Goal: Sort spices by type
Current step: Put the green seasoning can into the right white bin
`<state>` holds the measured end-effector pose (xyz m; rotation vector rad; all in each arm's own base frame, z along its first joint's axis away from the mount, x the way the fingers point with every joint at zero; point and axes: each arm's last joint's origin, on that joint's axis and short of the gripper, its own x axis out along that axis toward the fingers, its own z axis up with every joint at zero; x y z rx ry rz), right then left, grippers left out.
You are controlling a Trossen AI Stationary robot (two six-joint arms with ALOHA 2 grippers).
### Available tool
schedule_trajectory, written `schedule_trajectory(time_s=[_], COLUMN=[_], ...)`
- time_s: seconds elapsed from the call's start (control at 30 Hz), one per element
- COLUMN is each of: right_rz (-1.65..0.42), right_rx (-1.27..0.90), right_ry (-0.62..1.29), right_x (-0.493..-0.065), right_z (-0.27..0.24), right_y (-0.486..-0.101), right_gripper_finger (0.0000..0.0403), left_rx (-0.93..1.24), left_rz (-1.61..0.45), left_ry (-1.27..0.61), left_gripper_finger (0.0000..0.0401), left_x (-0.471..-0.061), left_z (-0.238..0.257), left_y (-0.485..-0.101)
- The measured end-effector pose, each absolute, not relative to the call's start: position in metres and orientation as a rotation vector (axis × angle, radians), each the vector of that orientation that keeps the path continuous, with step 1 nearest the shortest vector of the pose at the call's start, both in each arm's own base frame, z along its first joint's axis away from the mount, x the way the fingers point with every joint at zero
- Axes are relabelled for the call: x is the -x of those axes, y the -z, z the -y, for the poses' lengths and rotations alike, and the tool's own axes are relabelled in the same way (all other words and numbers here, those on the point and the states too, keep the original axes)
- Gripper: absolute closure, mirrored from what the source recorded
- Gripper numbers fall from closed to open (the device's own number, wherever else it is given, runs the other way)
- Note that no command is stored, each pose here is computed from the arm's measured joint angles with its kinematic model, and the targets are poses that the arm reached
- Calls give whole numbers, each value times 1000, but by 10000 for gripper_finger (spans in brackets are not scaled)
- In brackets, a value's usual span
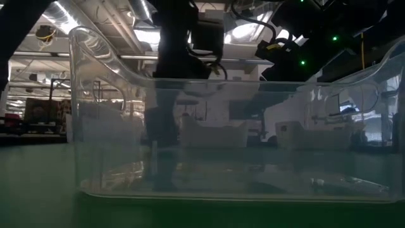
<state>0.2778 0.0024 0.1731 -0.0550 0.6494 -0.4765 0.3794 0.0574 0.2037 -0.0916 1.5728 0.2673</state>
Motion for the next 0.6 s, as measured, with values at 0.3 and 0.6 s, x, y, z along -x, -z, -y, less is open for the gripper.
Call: schedule_trajectory(time_s=[0.3, 0.6], right_rz=[-655, -655], right_rx=[57, 57], right_ry=[477, 477], right_x=[-277, -277], right_z=[-2, -2], right_y=[-173, -173], right_gripper_finger=[153, 153], left_rx=[79, 92], left_rz=[-1533, -1496], left_ry=[-260, -274], left_gripper_finger=[247, 194], left_x=[-385, -385], left_z=[-59, -59], left_y=[-201, -226])
